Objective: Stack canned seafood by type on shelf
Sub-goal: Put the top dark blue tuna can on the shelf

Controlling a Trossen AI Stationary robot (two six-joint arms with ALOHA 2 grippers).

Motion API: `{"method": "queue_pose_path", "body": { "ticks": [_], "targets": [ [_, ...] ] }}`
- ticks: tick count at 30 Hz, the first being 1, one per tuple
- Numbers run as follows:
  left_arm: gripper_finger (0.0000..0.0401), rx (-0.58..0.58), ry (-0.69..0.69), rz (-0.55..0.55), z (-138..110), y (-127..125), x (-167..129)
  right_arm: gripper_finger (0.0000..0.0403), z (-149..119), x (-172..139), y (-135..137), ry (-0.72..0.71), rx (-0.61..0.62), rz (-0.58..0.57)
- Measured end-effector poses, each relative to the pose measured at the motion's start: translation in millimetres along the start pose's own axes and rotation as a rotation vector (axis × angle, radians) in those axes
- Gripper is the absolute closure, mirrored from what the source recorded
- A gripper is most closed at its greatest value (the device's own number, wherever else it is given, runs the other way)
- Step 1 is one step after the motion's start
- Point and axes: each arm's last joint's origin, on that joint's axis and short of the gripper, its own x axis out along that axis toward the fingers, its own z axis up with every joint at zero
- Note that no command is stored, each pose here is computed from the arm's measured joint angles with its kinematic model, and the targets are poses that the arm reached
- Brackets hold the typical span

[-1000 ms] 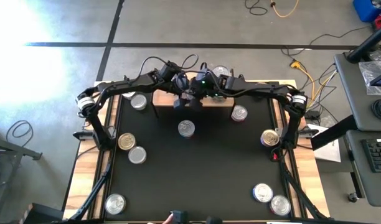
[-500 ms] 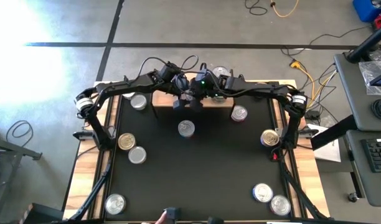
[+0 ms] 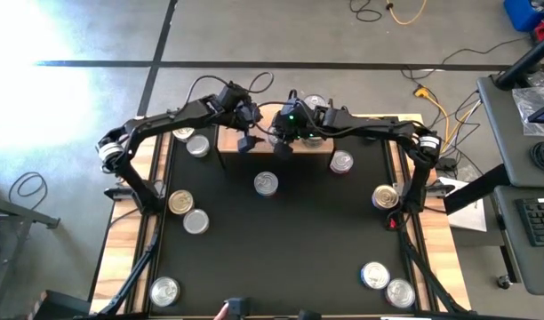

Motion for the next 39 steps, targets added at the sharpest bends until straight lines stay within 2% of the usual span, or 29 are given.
{"method": "queue_pose_path", "body": {
  "ticks": [4, 7, 10, 13, 20, 25, 29, 34, 39],
  "targets": [
    [0.0001, -0.004, -0.026, -0.003, 3.4, -0.6, -5.4, 0.039, 0.5, 0.1, -0.1, -0.006, -0.001, -0.001],
    [0.0001, -0.005, -0.066, -0.061, 7.0, -4.5, -9.2, 0.039, 3.3, -0.5, -0.7, -0.029, -0.01, -0.005],
    [0.0001, -0.01, -0.114, -0.124, 14.5, -13.7, -14.9, 0.039, 8.6, -3.5, -4.6, -0.062, -0.024, -0.015],
    [0.0001, 0.013, -0.122, -0.119, 22.7, -26.6, -18.2, 0.039, 13.9, -13.4, -8.9, -0.081, -0.035, -0.02],
    [0.0019, 0.057, -0.084, -0.064, 34.7, -60.7, -14.4, 0.039, 30.1, -70.9, -15.1, -0.21, -0.04, -0.05],
    [0.0034, 0.095, -0.115, -0.001, 32.7, -80.2, -2.5, 0.039, 23.5, -99.9, -3.8, -0.171, -0.038, -0.016],
    [0.0042, 0.067, -0.148, 0.057, 28.3, -75.3, 1.5, 0.039, 18.1, -120.5, 10.0, -0.159, -0.035, -0.008],
    [0.0053, 0.022, -0.171, 0.113, 25.1, -58.2, 0.8, 0.039, 7.7, -129.7, 30.2, -0.127, -0.047, -0.036],
    [0.0055, 0.021, -0.135, 0.116, 17.1, -51.9, 13.9, 0.039, -0.5, -135.2, 46.5, -0.125, -0.048, -0.044]
  ]
}}
